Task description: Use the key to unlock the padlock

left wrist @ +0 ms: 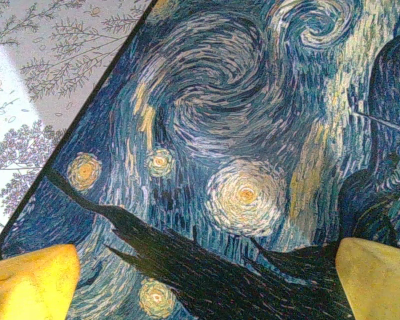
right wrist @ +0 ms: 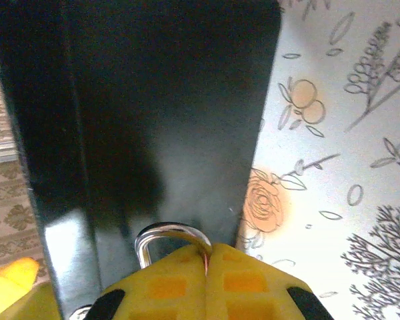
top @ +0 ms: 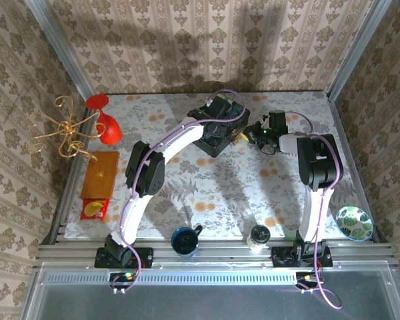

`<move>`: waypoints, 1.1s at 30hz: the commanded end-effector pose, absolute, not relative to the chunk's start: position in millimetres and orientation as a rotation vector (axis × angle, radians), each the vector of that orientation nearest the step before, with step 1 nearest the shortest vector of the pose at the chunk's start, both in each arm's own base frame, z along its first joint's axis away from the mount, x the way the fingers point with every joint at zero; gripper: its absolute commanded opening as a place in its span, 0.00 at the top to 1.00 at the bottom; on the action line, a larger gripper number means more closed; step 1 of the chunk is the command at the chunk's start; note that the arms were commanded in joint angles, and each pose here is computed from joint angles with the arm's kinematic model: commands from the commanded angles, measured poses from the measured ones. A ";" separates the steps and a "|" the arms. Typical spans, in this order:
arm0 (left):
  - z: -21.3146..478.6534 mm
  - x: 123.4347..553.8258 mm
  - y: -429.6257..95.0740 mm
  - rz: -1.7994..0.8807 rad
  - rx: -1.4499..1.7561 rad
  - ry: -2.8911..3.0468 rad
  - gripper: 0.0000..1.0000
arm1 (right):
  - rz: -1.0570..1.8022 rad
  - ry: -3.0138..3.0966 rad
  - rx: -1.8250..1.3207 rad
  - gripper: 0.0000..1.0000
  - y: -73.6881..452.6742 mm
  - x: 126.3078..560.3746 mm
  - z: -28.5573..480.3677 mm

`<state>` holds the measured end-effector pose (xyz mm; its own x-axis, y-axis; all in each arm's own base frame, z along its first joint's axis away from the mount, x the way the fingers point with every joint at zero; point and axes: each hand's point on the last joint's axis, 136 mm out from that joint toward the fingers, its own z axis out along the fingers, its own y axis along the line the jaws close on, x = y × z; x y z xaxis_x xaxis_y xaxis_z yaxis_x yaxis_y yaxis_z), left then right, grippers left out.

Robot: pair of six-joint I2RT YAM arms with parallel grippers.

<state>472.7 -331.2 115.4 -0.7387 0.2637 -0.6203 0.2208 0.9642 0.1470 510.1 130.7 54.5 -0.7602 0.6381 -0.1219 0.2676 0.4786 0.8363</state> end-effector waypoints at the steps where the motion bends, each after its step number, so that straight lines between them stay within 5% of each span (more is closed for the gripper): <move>1: 62.0 439.9 -292.8 0.284 0.454 2.623 0.00 | 1.136 2.332 0.713 1.00 124.2 500.6 67.5; 33: 142.1 419.0 -334.3 0.171 0.568 2.449 0.00 | 0.447 2.637 0.543 1.00 47.9 400.5 105.3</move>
<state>440.8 -332.4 123.9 -0.7401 0.3730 -0.5596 0.3027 0.9278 0.2182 407.6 58.4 89.9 -0.8370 0.4629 -0.2919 0.3118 0.8417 0.4409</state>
